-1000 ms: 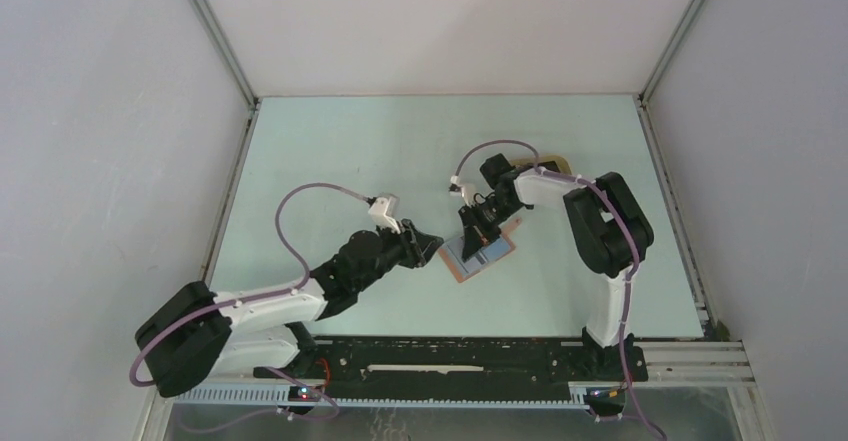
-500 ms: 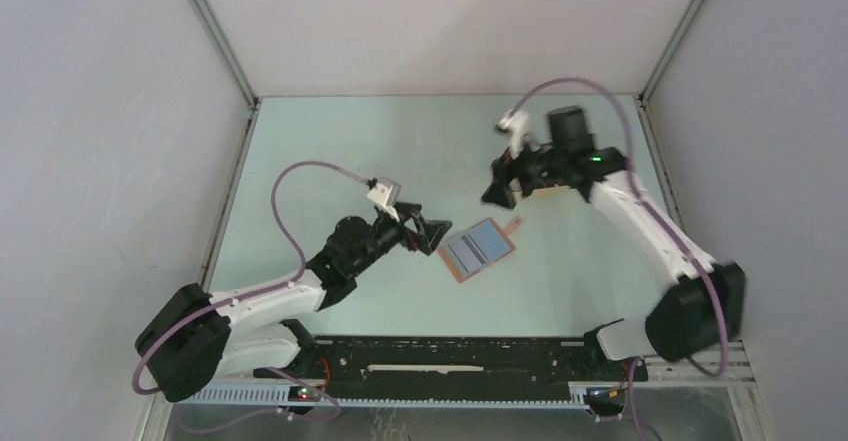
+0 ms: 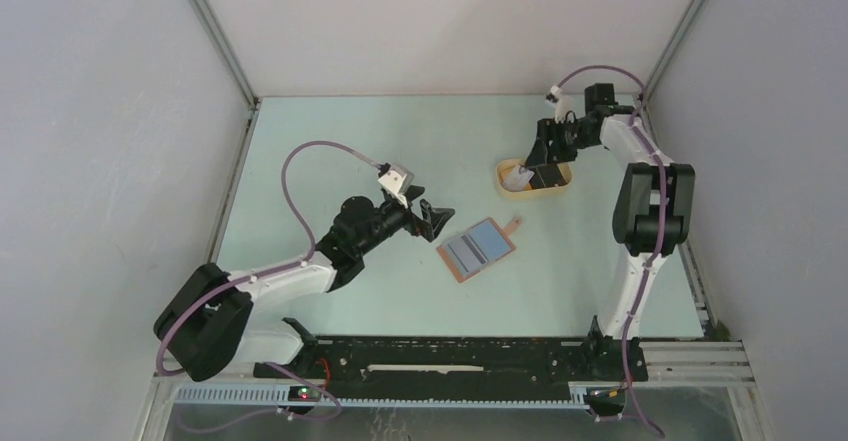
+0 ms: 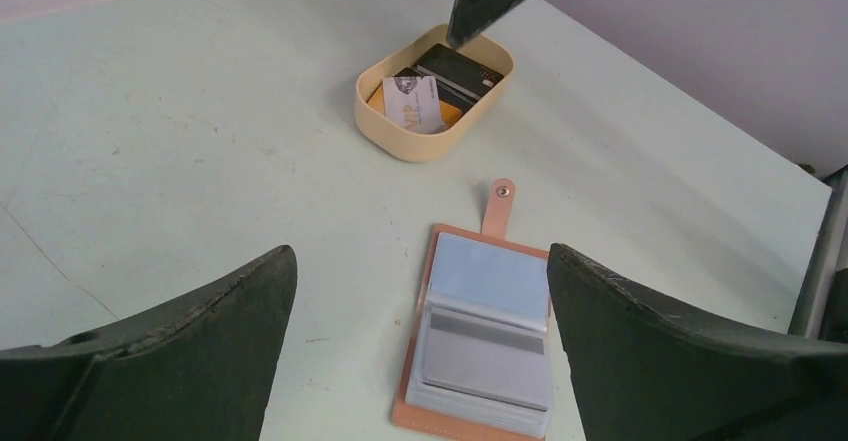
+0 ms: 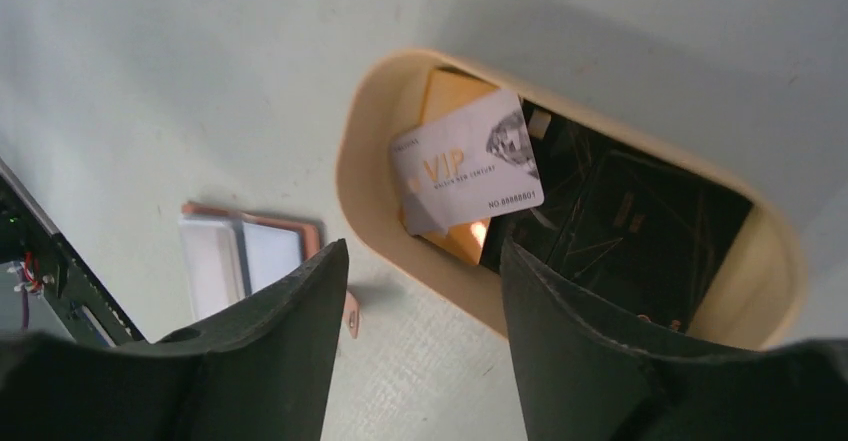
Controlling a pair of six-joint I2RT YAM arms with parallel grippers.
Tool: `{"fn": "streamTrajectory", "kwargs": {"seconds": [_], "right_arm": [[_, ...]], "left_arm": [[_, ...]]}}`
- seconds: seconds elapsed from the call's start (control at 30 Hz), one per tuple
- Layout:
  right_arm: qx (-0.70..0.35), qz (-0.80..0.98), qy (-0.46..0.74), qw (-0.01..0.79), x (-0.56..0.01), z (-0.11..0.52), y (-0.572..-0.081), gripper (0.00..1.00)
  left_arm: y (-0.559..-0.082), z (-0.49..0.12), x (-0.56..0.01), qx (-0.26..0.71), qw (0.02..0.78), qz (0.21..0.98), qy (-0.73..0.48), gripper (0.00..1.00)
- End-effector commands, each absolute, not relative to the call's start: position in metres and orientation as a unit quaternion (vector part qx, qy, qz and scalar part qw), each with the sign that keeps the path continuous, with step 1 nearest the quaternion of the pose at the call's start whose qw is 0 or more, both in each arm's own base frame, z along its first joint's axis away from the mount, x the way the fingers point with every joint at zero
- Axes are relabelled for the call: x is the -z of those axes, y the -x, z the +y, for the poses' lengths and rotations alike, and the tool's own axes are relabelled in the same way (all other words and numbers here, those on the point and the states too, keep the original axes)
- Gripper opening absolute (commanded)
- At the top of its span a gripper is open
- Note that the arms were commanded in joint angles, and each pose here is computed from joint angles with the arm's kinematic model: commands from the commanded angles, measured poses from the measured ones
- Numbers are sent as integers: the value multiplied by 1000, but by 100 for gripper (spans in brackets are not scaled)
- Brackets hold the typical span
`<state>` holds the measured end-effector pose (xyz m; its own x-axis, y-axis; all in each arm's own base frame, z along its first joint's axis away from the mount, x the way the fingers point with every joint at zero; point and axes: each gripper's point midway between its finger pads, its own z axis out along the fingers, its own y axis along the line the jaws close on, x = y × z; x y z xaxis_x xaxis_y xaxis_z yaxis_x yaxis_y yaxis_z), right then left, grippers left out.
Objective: Put the credit cards into the card holder
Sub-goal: Pick up the credit card from the storage box.
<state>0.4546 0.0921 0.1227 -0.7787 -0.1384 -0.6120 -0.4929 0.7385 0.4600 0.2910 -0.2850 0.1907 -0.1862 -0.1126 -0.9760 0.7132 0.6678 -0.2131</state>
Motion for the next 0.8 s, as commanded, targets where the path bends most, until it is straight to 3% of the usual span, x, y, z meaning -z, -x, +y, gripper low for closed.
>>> {"fn": "streamTrajectory", "kwargs": {"seconds": [0.0,0.17,0.3,0.77], "right_arm": [[-278,908,175,262,-128,92,-459,63],[-258,930,138,224,-97,88,-466,53],[-254,936,119,214,-87,87,-467,50],[-256,946,78,181,-56,84,-469,49]], "left_arm": [[-288,-290,-209,364,624,652,-230,100],[-288,-295,-206,371,616,655,-234,100],[-289,-294,-205,370,616,657,-230,100],[-289,-296,-203,372,611,659,-233,100]]}}
